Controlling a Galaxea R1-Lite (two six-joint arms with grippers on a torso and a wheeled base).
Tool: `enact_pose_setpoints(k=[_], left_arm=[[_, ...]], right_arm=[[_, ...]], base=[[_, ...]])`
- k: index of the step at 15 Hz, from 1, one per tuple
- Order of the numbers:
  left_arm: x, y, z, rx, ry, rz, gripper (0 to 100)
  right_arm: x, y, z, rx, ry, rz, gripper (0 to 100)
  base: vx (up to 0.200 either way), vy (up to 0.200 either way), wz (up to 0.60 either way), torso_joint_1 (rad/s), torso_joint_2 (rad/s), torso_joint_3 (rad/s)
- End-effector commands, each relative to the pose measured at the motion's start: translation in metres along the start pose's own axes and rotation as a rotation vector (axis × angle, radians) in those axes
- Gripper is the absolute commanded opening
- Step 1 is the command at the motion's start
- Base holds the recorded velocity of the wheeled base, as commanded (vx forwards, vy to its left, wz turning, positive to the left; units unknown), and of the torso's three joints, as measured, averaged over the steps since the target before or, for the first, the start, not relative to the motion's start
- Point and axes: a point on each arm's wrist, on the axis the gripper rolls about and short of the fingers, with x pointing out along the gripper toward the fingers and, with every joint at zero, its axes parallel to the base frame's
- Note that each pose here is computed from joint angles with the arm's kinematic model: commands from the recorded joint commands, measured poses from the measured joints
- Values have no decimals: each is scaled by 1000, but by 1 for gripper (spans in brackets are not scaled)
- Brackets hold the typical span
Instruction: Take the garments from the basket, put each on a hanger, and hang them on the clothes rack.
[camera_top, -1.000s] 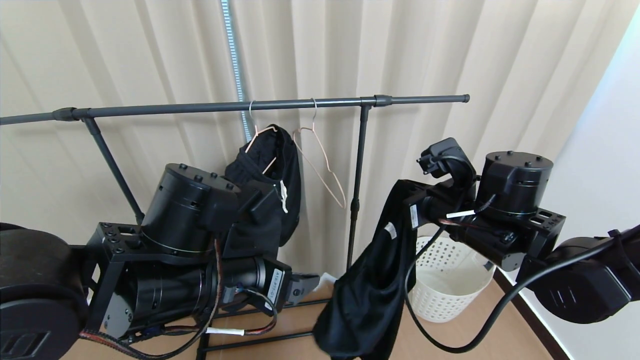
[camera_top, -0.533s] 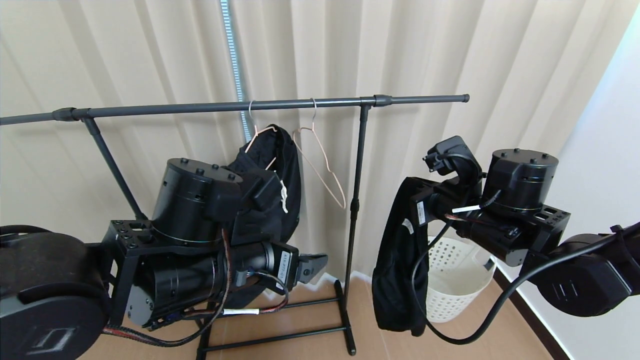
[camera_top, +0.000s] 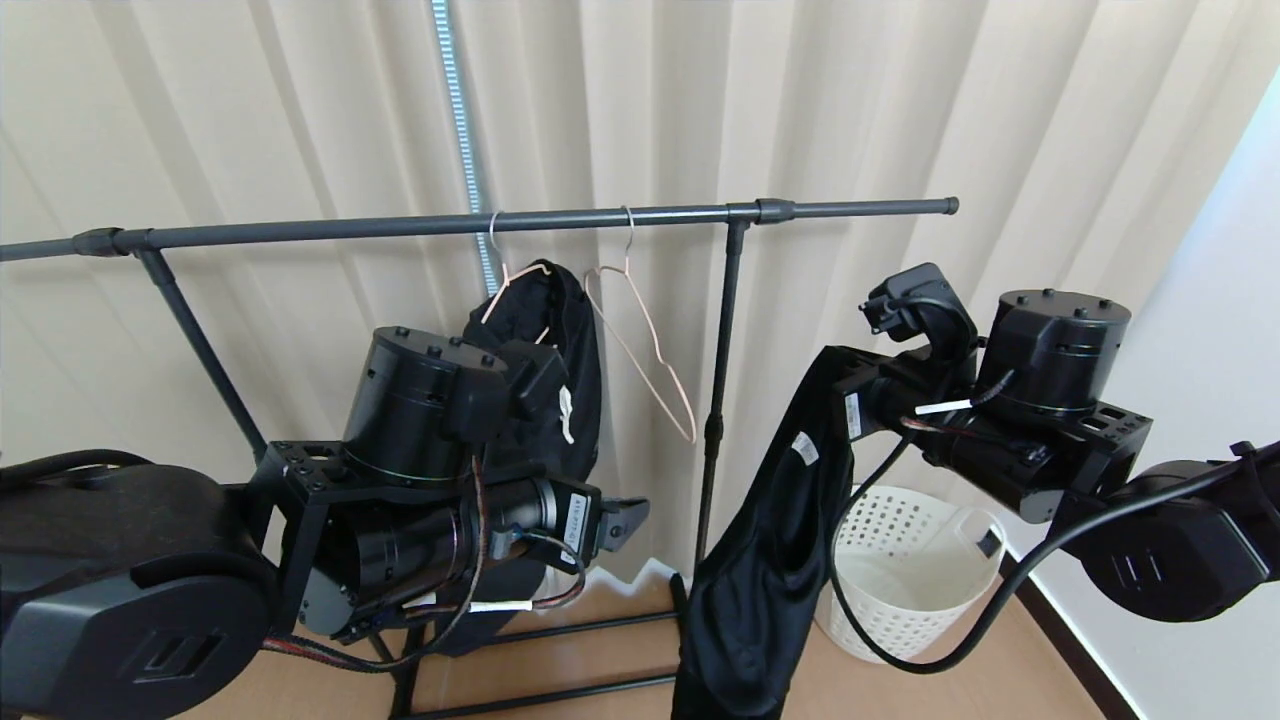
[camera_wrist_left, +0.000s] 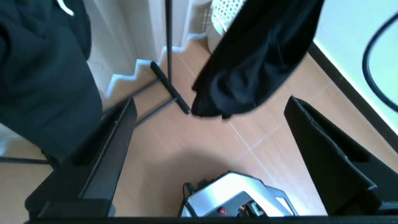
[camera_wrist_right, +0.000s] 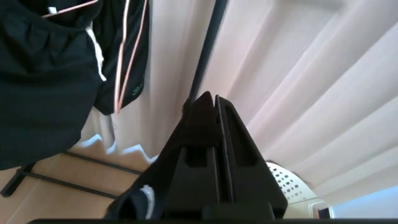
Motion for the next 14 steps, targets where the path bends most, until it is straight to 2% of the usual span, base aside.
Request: enact_pose_setpoints(k=[1,3,10,11,12,14], left_arm=[[3,2,-1,-4,7,8,100],[4,2,-2,-4,10,8,100],[5,3,-2,-6,12,11,100],[5,3,-1,-24,0,12,100],[6,3,1,-42,-17,9,100],[14,4,1,-50,-32,62,100]], right_arm=[[0,-2,0,1,-2,-5,0],[1,-2,1,0,-4,-7,0],[2,-2,-1,-5,1,-6,0],[2,-2,-2,-6,4,-6,0],[2,-2,-2,-6,5,-5,0],[3,-1,-3,-7,8,-5,0]], base=[[200,0,0,2,2,-2],[200,0,0,10,5,2],[200,-200,0,4,2,1],[200,-200,0,7,7,7],[0,0,0,0,0,0],[0,0,0,0,0,0]])
